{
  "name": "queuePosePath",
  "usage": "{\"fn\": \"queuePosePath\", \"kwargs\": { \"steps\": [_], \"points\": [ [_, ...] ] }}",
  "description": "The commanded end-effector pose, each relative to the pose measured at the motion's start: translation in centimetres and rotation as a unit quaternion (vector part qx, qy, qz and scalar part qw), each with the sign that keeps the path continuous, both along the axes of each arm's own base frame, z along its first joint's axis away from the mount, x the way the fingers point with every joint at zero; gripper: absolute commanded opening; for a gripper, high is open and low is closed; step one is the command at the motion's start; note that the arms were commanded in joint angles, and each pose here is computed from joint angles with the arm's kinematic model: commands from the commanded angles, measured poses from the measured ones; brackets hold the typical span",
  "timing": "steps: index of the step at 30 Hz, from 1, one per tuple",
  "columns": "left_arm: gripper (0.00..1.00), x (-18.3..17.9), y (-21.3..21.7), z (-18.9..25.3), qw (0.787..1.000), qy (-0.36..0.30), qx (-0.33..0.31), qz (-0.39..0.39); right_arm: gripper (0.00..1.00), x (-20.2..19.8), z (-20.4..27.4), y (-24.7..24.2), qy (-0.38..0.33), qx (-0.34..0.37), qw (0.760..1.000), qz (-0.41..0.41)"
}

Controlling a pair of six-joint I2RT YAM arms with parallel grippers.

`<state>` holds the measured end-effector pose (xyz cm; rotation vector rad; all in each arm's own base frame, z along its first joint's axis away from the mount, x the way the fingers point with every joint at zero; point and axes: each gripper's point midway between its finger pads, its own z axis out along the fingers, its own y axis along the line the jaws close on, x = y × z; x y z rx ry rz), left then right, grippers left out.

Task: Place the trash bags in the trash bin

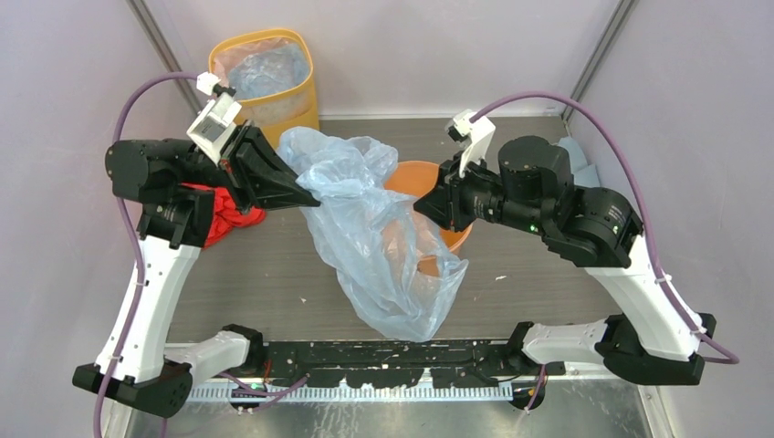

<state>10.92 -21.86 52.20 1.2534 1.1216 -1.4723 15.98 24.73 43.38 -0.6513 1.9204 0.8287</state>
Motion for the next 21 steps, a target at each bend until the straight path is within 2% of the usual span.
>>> {"fn": "queuePosePath", "kwargs": {
  "steps": [1, 12, 21],
  "points": [
    [0.00, -1.5, 0.7, 1.0, 1.000, -0.028, -0.007, 0.005, 0.18, 1.3, 0.3, -2.7, -0.034, -0.011, 0.997, -0.066],
    [0.00, -2.6, 1.9, 2.4, 0.998, -0.058, -0.006, 0.032, 0.18, 1.6, -0.9, -6.0, -0.042, -0.030, 0.991, -0.125],
    [0.00, -3.9, 2.5, 4.5, 0.994, -0.097, -0.012, 0.043, 0.18, 0.6, -0.9, -7.2, -0.039, -0.024, 0.991, -0.129]
  ]
}}
